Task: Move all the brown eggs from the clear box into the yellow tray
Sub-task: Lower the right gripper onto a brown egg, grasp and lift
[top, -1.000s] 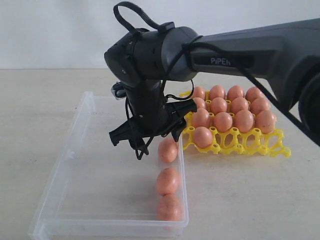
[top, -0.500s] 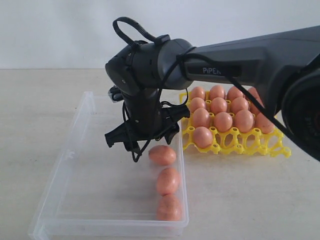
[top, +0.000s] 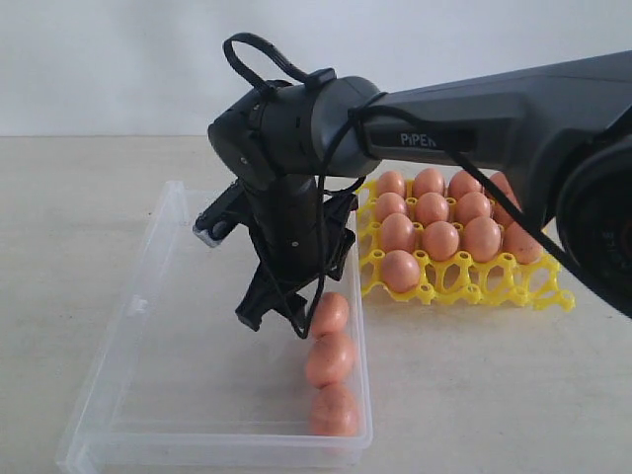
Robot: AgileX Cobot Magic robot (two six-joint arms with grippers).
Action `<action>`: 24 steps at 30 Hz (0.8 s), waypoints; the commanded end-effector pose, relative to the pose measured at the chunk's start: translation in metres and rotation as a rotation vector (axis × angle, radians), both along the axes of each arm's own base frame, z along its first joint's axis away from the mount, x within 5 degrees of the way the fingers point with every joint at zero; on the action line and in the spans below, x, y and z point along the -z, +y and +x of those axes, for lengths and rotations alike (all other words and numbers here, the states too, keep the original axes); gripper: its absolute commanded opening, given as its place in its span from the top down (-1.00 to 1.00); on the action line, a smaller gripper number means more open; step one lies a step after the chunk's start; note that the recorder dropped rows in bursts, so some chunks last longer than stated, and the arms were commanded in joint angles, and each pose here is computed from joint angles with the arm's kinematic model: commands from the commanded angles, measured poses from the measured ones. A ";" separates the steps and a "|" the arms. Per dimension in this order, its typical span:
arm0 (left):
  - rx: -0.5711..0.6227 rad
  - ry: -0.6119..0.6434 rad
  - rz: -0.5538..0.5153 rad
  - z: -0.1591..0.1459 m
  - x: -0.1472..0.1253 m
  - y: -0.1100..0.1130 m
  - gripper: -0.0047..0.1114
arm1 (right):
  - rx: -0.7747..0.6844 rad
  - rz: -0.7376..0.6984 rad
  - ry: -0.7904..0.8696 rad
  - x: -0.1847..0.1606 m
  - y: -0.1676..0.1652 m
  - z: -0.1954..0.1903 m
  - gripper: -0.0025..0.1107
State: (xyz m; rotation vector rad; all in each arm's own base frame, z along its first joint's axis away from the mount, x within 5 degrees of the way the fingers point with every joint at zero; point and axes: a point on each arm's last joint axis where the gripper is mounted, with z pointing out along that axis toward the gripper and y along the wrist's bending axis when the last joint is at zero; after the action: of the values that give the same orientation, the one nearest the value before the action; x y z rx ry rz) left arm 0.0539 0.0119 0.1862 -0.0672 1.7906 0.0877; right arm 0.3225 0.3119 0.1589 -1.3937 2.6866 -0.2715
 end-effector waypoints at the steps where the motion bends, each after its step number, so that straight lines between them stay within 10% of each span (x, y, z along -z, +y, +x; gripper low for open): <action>1: 0.003 0.000 0.005 0.000 0.001 0.000 0.99 | -0.064 -0.058 0.053 -0.001 -0.005 -0.003 -0.18; 24: 0.003 0.000 0.005 0.000 0.001 0.000 0.99 | 0.359 -0.011 0.083 0.026 0.000 -0.007 -0.18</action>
State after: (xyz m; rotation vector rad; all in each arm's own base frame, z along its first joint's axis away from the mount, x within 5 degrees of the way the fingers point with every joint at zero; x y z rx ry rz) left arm 0.0539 0.0119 0.1862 -0.0672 1.7906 0.0877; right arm 0.3167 0.3120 0.1403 -0.9564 2.9561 -0.2548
